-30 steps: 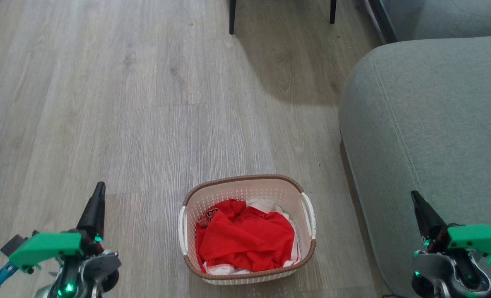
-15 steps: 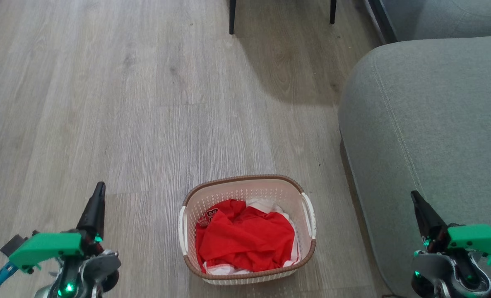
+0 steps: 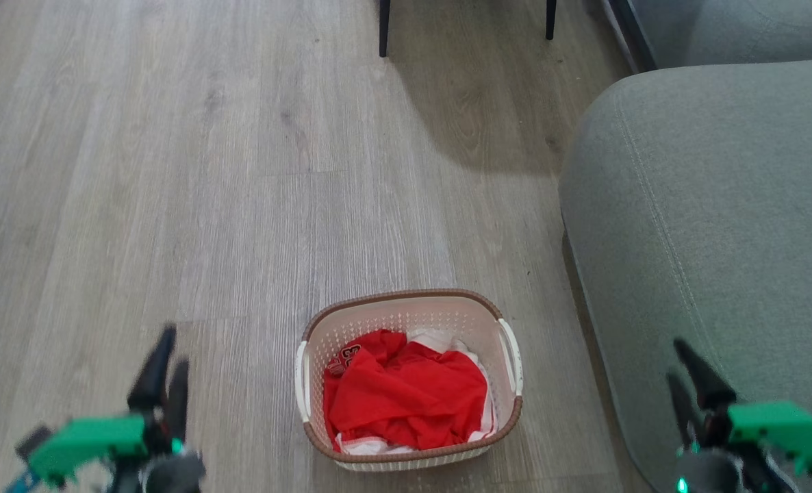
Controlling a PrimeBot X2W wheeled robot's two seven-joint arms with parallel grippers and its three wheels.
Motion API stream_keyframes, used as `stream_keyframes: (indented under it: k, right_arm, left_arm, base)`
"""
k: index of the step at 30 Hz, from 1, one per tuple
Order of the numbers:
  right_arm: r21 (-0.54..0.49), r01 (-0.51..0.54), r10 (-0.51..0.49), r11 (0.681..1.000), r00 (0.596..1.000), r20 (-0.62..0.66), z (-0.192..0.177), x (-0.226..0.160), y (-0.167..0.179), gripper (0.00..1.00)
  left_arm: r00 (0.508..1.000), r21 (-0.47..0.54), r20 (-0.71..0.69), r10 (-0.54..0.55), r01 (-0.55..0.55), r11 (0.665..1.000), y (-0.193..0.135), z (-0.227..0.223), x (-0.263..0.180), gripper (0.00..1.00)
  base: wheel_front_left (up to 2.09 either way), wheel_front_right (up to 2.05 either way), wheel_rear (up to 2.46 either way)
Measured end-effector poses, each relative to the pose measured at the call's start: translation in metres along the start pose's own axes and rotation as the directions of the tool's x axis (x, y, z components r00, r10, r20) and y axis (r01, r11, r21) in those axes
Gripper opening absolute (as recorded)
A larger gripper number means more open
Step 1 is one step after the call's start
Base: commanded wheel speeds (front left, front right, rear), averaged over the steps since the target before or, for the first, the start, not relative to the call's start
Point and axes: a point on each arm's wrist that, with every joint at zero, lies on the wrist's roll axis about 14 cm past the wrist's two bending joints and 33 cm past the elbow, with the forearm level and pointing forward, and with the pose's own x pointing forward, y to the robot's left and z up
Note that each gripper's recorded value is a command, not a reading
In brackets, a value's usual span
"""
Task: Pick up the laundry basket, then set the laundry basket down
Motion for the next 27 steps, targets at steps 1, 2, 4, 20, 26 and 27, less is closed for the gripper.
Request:
stream_keyframes:
  k: [1,2,4,20,26,27]
  right_arm:
    - [0.003,0.026,-0.026,1.0,1.0,0.001,0.0,-0.004,-0.009,1.0]
    - [0.003,0.044,-0.044,0.999,0.999,0.002,0.0,-0.007,-0.016,1.0]
    - [0.002,0.056,-0.056,0.998,0.998,0.002,0.0,-0.01,-0.02,1.0]
    - [-0.087,0.021,-0.021,0.996,1.0,0.002,-0.006,-0.006,-0.007,1.0]
    - [-0.166,-0.002,0.002,0.986,1.0,-0.001,-0.009,-0.004,0.0,1.0]
    - [-0.182,-0.006,0.005,0.983,1.0,-0.003,-0.01,-0.004,0.002,1.0]
  left_arm:
    - [1.0,-0.003,0.002,0.029,-0.029,1.0,0.01,0.0,-0.004,1.0]
    - [0.999,-0.005,0.005,0.051,-0.051,0.999,0.018,0.0,-0.009,1.0]
    - [0.998,-0.008,0.009,0.07,-0.07,0.998,0.025,0.0,-0.013,1.0]
    - [0.999,0.079,0.023,0.029,-0.031,0.996,0.008,-0.002,-0.011,1.0]
    - [1.0,0.157,0.022,0.015,-0.019,0.987,0.0,-0.004,-0.011,1.0]
    - [1.0,0.173,0.022,0.016,-0.02,0.985,0.0,-0.005,-0.011,1.0]
  base:
    - [0.0,0.0,0.0]
    - [0.0,0.0,0.0]
    - [0.0,0.0,0.0]
    - [0.0,0.0,0.0]
    - [0.0,0.0,0.0]
    - [0.0,0.0,0.0]
